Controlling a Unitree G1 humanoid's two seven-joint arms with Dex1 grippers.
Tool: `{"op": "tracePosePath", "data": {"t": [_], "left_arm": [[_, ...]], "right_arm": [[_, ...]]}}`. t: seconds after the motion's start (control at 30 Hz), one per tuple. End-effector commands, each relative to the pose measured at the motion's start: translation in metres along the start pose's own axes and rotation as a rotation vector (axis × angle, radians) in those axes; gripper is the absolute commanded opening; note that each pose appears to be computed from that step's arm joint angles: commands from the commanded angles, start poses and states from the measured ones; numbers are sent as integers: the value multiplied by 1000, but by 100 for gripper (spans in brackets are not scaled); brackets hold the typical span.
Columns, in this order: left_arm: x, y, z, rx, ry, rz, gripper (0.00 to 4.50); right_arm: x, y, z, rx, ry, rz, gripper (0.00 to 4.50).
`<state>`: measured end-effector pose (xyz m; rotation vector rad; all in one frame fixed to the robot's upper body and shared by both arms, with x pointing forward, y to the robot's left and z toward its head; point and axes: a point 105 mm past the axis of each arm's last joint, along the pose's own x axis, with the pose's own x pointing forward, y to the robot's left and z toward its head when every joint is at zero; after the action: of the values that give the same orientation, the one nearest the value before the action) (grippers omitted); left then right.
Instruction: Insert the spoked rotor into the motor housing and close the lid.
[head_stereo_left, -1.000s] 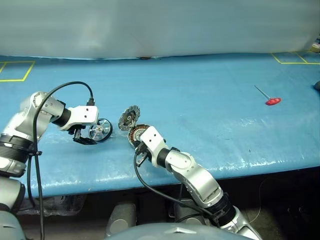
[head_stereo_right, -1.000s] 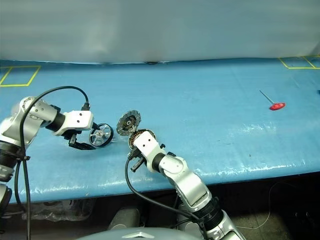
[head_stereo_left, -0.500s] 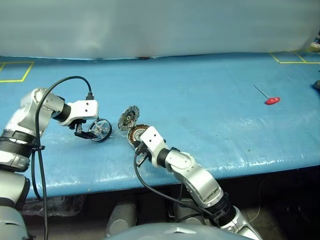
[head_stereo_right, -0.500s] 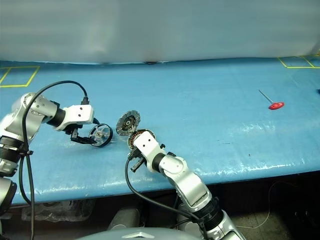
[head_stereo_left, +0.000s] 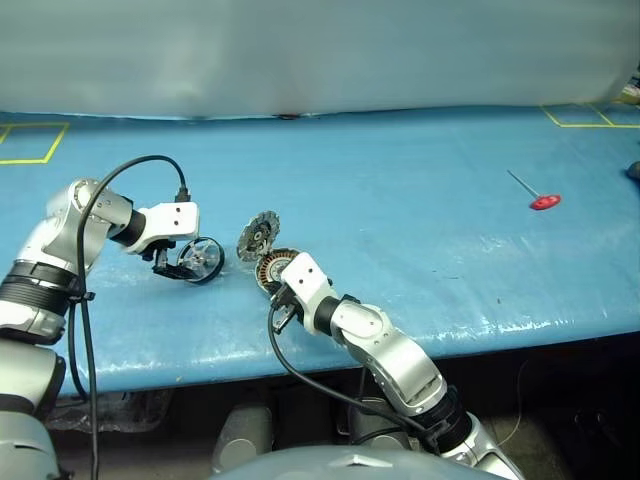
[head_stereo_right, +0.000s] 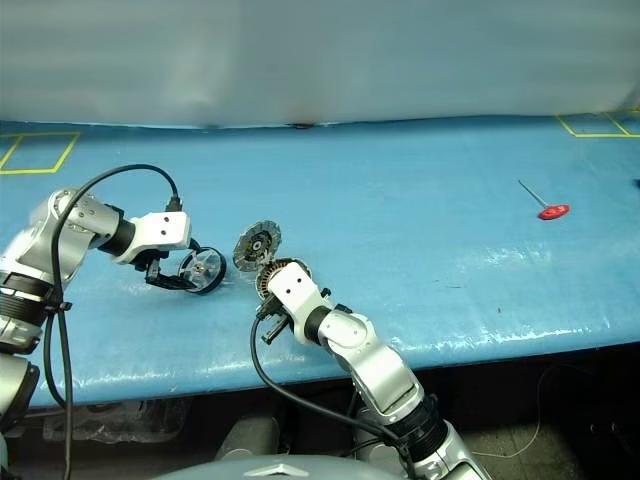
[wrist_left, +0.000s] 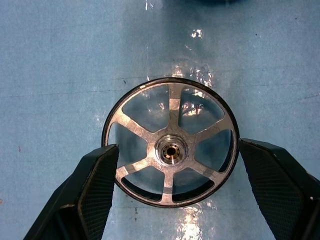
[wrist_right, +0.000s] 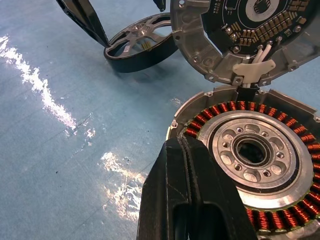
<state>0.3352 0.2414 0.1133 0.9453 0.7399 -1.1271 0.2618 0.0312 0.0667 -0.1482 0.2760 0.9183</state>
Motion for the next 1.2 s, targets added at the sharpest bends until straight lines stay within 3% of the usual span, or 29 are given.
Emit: {"op": "tracePosePath", "data": {"t": [0.03,0.67,0.97,1.2], "left_arm": [[-4,4,3,9,-3,21,415],[8,6,1,20,12,40,415],[5,7,0,19,18,41,130],[0,6,-2,12,35,35,129]], "right_arm": [[-4,-1,10,-10,-38,-11,0],[-5,-1,9,-13,-35,-15,0],[-6,-2,10,-13,-34,-18,0],[-5,-2,10,-14,-36,-16,0]]}}
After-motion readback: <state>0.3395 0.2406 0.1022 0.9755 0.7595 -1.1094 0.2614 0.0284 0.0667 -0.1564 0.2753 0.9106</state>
